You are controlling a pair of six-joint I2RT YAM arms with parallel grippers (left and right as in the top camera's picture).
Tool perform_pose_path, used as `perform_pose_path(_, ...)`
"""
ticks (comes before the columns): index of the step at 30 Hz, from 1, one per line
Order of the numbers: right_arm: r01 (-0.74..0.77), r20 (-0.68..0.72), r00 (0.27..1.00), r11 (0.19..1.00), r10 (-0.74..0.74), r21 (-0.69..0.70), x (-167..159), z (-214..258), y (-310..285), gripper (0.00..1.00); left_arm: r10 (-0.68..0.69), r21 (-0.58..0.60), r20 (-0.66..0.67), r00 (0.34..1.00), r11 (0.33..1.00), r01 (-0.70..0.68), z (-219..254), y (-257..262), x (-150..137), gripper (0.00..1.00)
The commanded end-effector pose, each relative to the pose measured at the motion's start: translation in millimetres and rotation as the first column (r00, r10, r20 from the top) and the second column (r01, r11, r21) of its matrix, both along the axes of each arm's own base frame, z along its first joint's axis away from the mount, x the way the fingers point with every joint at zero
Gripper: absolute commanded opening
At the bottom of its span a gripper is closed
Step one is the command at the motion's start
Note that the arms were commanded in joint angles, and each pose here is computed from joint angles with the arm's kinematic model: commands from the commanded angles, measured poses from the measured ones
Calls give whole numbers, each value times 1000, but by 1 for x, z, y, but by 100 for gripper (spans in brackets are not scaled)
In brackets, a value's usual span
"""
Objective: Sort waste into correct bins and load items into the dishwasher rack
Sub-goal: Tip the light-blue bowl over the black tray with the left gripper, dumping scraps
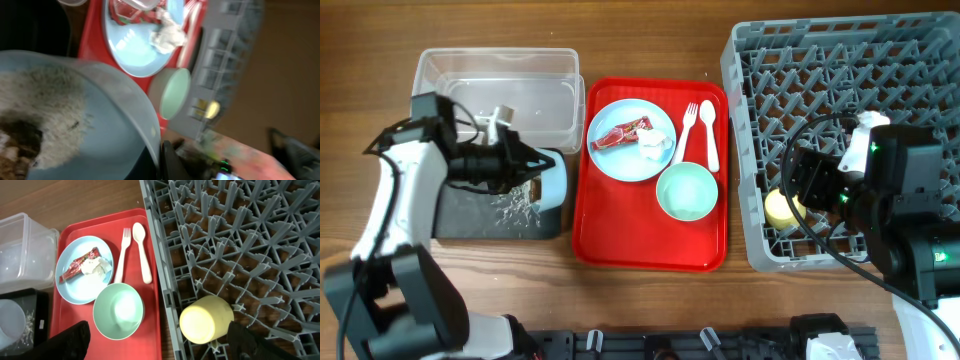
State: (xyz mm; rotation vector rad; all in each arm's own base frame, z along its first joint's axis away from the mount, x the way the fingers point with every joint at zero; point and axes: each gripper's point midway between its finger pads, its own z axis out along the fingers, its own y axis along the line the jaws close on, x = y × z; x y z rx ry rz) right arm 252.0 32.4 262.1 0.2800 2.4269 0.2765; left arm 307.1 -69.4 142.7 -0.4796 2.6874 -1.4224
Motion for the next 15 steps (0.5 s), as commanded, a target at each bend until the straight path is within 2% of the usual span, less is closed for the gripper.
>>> perform_pose_path(1, -19, 10, 1000, 1000, 19, -3, 0, 3, 2, 89, 85, -313, 28, 996, 947, -72, 5, 17, 10, 4)
perform_pose_path(3, -19, 10, 1000, 1000, 19, -3, 0, 3, 2, 89, 187, -436, -56, 981, 879, -193, 4, 38, 18, 4)
perform_pose_path(6, -19, 10, 1000, 1000, 19, -2, 0, 4, 2, 90, 270, -457, -92, 958, 844, -282, 1, 65, 19, 4)
perform_pose_path(7, -19, 10, 1000, 1000, 19, -2, 0, 4, 2, 90, 277, -457, -42, 960, 849, -265, 4, 68, 18, 4)
perform_pose_path(8, -19, 10, 1000, 1000, 19, -2, 0, 4, 2, 90, 279, -471, -77, 957, 836, -281, 7, 67, 14, 4)
perform_pose_path(10, -19, 8, 1000, 1000, 19, -2, 0, 3, 2, 90, 282, -489, 43, 959, 843, -226, 18, 65, 15, 4)
perform_pose_path(11, -19, 8, 1000, 1000, 19, -2, 0, 3, 2, 90, 286, -508, -22, 958, 822, -257, 21, 63, 11, 4)
perform_pose_path(12, -19, 7, 1000, 1000, 19, -2, -1, 3, 2, 90, 284, -528, 42, 958, 820, -221, 33, 57, 9, 4)
perform_pose_path(13, -19, 7, 1000, 1000, 19, -2, -1, 3, 2, 90, 257, -486, 150, 955, 860, -155, 29, 56, 9, 4)
perform_pose_path(14, -19, 8, 1000, 1000, 19, -2, -1, 3, 2, 90, 257, -509, 6, 966, 833, -219, 28, 53, 5, 4)
perform_pose_path(15, -20, 5, 1000, 1000, 20, -3, -1, 3, 2, 90, 264, -519, 77, 962, 834, -187, 36, 51, 5, 4)
